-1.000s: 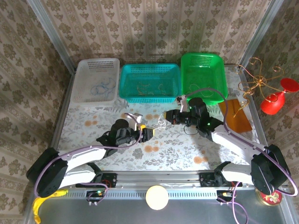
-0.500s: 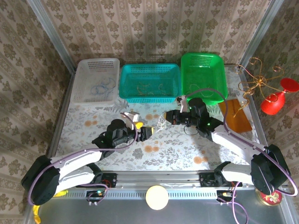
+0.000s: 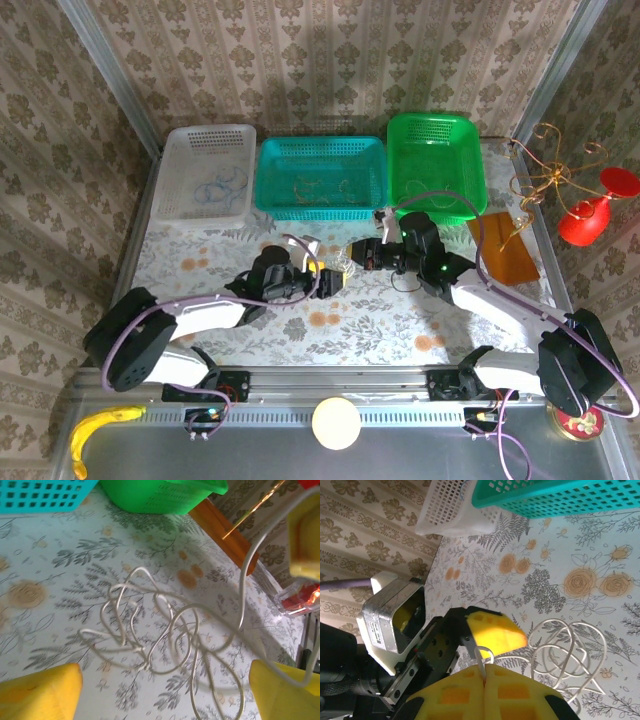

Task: Untangle the cables

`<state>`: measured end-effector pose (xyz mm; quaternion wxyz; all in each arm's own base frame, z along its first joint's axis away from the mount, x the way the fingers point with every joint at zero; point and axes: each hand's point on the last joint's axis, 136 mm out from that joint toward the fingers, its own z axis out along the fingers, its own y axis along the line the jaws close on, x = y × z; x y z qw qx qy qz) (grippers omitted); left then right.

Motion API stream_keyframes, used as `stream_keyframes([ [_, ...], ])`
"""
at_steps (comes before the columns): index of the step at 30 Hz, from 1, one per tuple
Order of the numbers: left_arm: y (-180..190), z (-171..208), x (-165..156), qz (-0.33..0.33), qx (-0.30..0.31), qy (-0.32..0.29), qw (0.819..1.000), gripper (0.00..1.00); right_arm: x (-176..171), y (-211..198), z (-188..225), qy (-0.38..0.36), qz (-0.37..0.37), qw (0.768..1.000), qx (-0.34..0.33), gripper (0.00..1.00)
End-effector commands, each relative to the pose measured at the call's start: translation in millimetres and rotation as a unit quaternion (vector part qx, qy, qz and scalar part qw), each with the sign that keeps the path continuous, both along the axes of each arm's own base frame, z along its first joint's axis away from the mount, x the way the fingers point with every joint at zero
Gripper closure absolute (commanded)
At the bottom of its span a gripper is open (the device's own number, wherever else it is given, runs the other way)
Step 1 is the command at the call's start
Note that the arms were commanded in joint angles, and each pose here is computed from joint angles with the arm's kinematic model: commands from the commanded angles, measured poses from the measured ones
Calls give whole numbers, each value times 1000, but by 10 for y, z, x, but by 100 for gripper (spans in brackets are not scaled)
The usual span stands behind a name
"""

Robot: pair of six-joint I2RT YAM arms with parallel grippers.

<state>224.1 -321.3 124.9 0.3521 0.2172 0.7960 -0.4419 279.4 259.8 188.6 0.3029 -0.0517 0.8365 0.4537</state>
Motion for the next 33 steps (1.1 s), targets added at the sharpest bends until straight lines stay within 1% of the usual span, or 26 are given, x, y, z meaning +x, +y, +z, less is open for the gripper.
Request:
stream_keyframes([
  [1,-191,178,61,-15,-40,-19,999,13,12,42,26,-3,-4,1000,3,100],
  [3,-238,110,89,-15,-43,-13,999,14,8,59,62,-5,-2,1000,7,100],
  [6,-286,6,117,-14,-51,-5,999,28,23,64,176,-12,-5,1000,15,100],
  [7,-294,-39,124,-13,-54,-2,998,36,31,65,236,-16,-6,1000,17,100],
  [10,-280,-146,119,-10,-58,6,998,70,72,48,443,-30,-11,999,26,100],
  [11,-262,-180,111,-8,-58,8,998,79,95,32,530,-36,-15,999,31,100],
  [13,-207,-254,92,-2,-56,15,998,93,145,-22,695,-46,-26,998,42,100],
  [14,-179,-282,79,1,-55,17,998,98,176,-59,793,-52,-33,997,50,100],
  [17,-68,-352,47,12,-53,22,998,100,233,-149,1082,-70,-45,994,74,100],
  [21,38,-453,0,21,-44,30,998,100,260,-254,1396,-96,-59,989,98,100],
  [27,128,-583,-46,29,-33,43,998,100,240,-391,1647,-124,-76,983,112,100],
  [31,151,-664,-68,30,-29,53,998,99,249,-517,1934,-147,-82,978,119,100],
  [33,158,-689,-67,32,-32,57,997,87,235,-534,2058,-157,-78,977,119,100],
])
